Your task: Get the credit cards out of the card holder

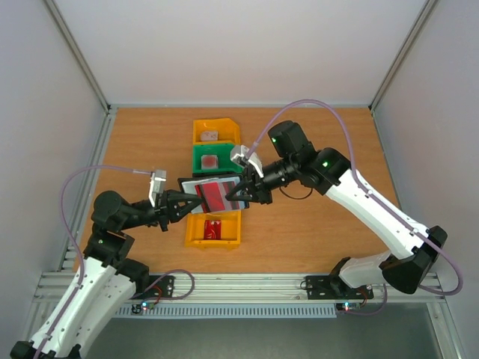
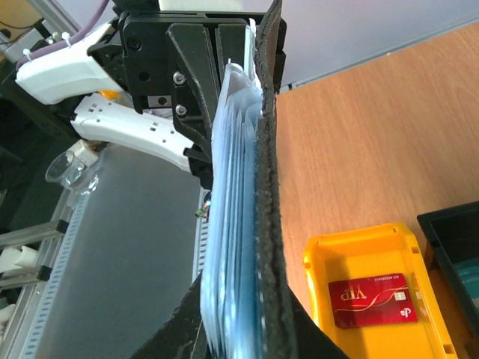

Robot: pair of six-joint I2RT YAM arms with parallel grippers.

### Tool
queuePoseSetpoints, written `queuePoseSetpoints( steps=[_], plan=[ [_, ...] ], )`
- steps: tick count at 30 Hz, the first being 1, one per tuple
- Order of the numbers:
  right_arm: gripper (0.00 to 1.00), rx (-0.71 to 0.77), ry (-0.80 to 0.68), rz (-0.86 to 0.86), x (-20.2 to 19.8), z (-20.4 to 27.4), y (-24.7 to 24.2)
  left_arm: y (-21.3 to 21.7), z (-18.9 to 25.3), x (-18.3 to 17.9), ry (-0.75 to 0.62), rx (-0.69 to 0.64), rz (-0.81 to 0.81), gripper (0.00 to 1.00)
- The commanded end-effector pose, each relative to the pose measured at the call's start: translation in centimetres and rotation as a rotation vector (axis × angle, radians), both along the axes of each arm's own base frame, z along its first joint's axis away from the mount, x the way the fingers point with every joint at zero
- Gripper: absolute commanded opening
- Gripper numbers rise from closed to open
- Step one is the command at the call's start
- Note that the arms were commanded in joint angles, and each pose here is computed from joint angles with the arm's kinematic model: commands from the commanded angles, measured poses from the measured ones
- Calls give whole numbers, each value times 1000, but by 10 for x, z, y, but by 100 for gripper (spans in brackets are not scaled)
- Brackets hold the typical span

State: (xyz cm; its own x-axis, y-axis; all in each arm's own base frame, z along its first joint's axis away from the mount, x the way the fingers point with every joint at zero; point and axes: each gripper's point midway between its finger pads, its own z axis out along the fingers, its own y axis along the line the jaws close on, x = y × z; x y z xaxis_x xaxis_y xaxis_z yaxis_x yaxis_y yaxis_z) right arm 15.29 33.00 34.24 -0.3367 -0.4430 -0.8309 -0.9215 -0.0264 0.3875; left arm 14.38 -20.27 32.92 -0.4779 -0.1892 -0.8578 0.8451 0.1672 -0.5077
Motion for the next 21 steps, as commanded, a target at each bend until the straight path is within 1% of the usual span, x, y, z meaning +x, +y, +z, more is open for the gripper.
queuePoseSetpoints(
  steps=[1, 6, 11, 13, 16, 18, 19, 20, 21],
  plan=[
    [1, 30, -36, 8, -9, 15, -14, 4, -2, 0, -22, 38, 28, 0],
    [1, 14, -39, -54, 0, 15, -28, 8, -11, 4, -1, 81, 57, 0],
    [1, -18, 48, -248, 36, 2, -52, 14, -13, 10, -21, 128, 119, 0],
    [1, -32, 101, -326, 53, -6, -62, 18, -15, 14, -25, 165, 166, 0],
    [1, -49, 138, -417, 70, -15, -72, 24, -22, 15, -71, 244, 208, 0],
    [1, -57, 143, -455, 76, -17, -75, 25, -21, 3, -193, 307, 173, 0],
    [1, -57, 143, -462, 78, -16, -76, 26, -21, -2, -281, 346, 163, 0],
    [1, -54, 140, -463, 78, -15, -76, 27, -20, -10, -403, 390, 145, 0],
    [1, -53, 141, -465, 79, -15, -76, 28, -22, -18, -466, 423, 119, 0]
  ],
)
